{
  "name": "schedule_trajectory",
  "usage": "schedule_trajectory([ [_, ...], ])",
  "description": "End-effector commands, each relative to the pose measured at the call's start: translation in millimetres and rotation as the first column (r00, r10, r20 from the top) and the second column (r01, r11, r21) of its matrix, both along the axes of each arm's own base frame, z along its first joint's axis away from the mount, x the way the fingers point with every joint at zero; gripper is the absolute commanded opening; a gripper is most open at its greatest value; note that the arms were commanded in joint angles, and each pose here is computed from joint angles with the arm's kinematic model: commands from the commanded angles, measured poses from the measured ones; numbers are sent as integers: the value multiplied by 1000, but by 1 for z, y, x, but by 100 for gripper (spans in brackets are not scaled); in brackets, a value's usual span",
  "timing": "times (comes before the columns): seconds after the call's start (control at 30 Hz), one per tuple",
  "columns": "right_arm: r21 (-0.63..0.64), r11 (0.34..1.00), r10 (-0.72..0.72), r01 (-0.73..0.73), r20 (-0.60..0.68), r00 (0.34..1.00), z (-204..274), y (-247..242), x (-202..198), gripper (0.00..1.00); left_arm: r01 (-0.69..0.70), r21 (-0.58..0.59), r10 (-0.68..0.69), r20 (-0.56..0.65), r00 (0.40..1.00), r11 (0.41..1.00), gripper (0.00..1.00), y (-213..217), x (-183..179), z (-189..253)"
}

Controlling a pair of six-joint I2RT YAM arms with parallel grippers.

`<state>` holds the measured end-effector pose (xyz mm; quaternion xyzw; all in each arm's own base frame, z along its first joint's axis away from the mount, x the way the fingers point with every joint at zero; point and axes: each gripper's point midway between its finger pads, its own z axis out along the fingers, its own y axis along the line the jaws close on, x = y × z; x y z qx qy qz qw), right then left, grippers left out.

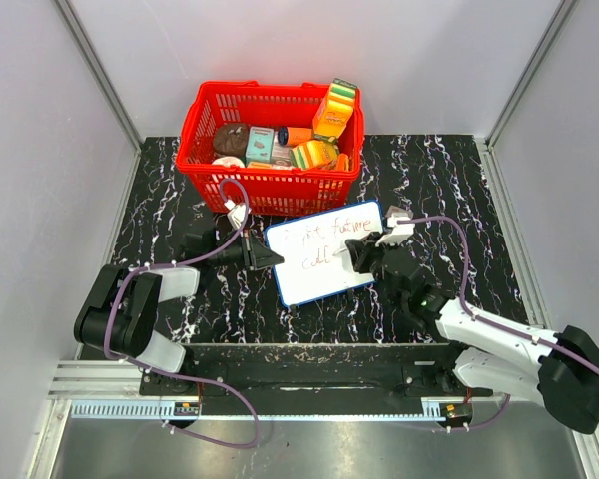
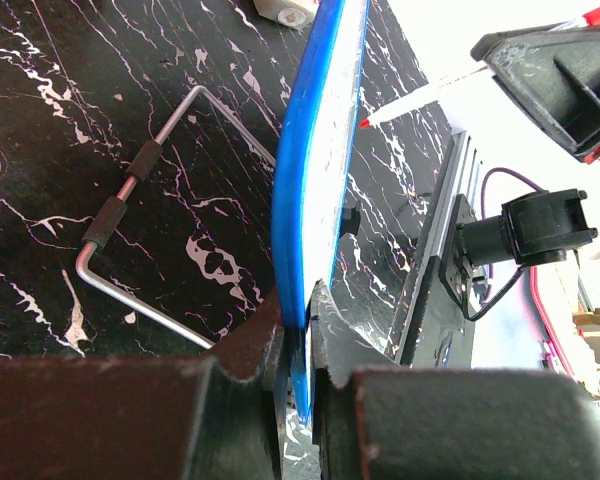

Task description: Write a sentence on the whiteboard

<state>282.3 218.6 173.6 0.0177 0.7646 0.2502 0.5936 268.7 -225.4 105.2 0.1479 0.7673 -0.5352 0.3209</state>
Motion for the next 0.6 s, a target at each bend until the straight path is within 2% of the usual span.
schedule_trajectory([
  [0.0, 37, 997, -71, 68, 83, 994, 38, -6, 15, 0, -58, 85, 51, 76, 996, 995, 0, 5, 14, -12],
  [0.57, 20, 997, -81, 79, 82, 993, 37, -6, 19, 0, -54, 86, 48, 75, 996, 995, 0, 4, 13, -13],
])
